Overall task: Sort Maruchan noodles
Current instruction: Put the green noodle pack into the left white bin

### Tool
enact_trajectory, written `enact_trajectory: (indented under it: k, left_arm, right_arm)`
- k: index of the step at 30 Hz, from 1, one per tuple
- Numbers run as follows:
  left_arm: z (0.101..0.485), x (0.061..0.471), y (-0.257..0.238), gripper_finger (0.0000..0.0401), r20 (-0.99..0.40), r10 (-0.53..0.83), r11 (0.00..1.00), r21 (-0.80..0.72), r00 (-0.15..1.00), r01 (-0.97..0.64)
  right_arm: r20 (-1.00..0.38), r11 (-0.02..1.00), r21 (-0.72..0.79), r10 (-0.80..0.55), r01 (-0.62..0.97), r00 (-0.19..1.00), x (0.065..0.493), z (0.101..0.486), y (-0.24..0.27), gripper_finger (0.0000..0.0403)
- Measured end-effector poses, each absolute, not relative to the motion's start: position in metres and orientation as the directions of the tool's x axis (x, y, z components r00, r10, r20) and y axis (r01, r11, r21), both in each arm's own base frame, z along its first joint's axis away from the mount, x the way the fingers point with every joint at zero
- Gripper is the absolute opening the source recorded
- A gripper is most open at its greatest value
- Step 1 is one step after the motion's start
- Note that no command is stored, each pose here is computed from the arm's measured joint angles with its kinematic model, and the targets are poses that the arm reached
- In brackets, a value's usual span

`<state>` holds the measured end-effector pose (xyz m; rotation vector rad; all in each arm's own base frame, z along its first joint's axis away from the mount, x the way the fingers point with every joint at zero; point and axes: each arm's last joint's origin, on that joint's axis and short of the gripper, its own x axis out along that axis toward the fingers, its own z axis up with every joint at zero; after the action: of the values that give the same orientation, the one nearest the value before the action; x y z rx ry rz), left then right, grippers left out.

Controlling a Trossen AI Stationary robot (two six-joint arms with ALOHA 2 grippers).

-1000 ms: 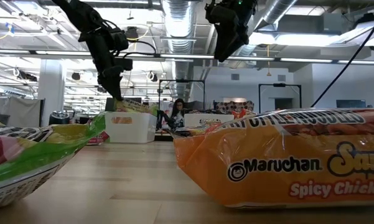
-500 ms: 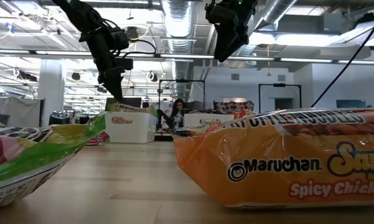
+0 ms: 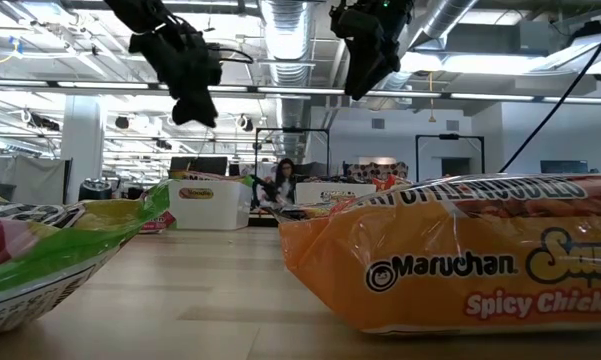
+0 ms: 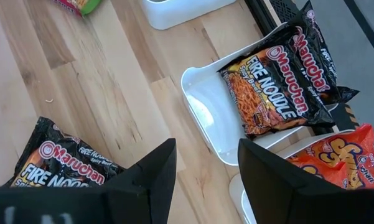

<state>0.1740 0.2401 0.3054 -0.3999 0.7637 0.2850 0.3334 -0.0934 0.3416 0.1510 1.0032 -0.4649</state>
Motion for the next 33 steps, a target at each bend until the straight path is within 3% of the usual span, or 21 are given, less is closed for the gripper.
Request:
enact_trajectory:
  k: [4,11,24,33]
  left_arm:
    - [0.295,0.184,0.224,0.0135,-0.693,-0.054,0.872,-0.383,0.718,-0.304]
    - [0.269,0.203,0.197,0.0135,-0.761,-0.139,0.898,-0.367,0.633,-0.244]
    - [0.241,0.210,0.191,0.0135,-0.831,-0.010,0.924,-0.220,0.557,-0.312]
    - [0.232,0.204,0.195,0.0135,-0.834,0.009,0.917,-0.213,0.552,-0.337]
  right_arm:
    - [-0.840,0.893,-0.089,-0.305,0.442,0.448,0.333,0.341,-0.093,0.0196]
    - [-0.840,0.893,-0.089,-0.305,0.441,0.448,0.333,0.341,-0.093,0.0196]
    - [-0.840,0.884,-0.089,-0.314,0.459,0.443,0.331,0.342,-0.100,0.0196]
    - [-0.838,0.884,-0.088,-0.315,0.460,0.446,0.332,0.342,-0.100,0.0196]
